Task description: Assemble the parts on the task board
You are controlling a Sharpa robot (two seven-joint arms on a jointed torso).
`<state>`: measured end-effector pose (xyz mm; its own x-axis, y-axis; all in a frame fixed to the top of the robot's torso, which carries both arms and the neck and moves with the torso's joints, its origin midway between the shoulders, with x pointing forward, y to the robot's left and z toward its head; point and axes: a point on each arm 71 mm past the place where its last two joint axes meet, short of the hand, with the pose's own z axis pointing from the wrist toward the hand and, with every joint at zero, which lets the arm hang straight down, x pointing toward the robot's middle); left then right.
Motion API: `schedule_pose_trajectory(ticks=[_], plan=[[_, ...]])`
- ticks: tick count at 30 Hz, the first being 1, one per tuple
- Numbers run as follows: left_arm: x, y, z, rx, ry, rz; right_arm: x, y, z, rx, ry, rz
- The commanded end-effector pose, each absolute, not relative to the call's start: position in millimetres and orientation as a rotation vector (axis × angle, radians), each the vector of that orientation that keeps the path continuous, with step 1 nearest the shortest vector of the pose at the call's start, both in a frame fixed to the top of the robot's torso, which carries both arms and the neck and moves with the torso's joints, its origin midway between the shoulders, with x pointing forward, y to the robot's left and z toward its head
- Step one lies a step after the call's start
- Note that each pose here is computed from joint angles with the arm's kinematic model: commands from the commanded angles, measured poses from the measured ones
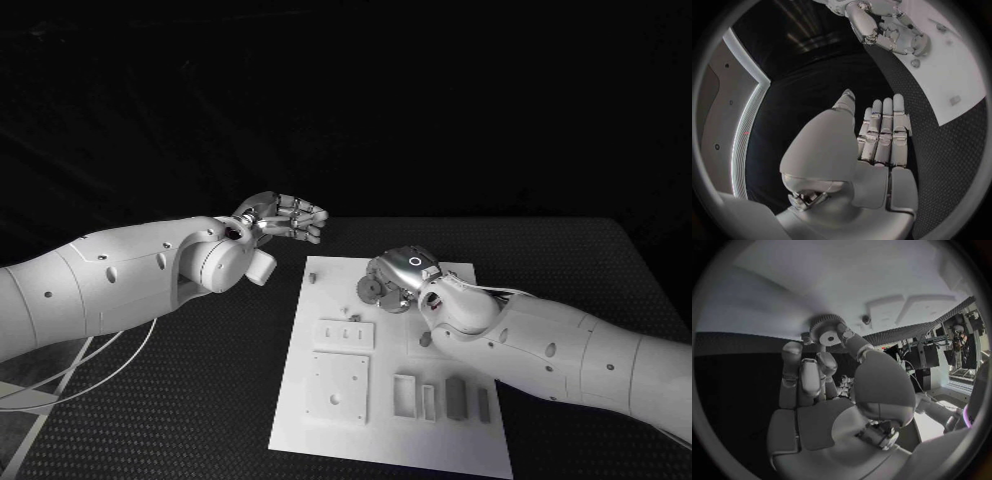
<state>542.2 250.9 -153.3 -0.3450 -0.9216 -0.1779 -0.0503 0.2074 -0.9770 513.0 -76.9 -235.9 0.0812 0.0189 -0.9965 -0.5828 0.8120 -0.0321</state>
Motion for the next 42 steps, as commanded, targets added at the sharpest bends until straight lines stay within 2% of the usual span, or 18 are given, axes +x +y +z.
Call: schedule_pose_trajectory(ticks=[1, 42], plan=[[542.0, 248.3, -152.3, -0.921, 1.618, -1.278, 511, -76, -240, -0.504, 1.448, 0.476], [542.5, 249.1, -152.6, -0.923, 1.619, -1.275, 508, -66, -232, -0.468, 1.403, 0.477]])
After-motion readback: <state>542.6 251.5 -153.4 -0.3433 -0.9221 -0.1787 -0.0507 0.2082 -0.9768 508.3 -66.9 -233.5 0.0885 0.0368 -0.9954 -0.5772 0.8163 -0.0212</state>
